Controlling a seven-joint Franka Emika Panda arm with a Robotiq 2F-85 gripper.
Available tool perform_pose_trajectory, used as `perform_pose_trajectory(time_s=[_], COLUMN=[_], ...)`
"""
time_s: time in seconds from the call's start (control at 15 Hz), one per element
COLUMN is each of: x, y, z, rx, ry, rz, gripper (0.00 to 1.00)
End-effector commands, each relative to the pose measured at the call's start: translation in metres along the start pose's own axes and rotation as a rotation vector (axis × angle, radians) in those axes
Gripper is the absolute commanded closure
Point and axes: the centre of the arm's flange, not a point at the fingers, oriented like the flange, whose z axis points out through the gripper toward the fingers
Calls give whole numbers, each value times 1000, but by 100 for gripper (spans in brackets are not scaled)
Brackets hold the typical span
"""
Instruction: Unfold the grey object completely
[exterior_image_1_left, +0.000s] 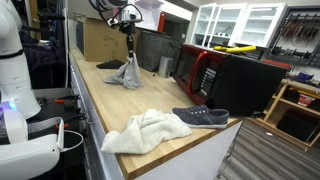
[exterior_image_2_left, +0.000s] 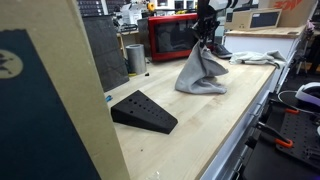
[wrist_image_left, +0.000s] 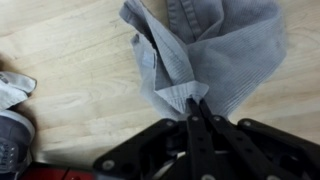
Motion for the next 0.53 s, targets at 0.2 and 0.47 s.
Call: perform_pose_trajectory(time_s=[0.2, 0.47], x=[53, 78], y=[14, 22], z=[-12, -23], rx=[-111, -155], ry=[137, 211], rz=[0, 40], gripper=[99, 99])
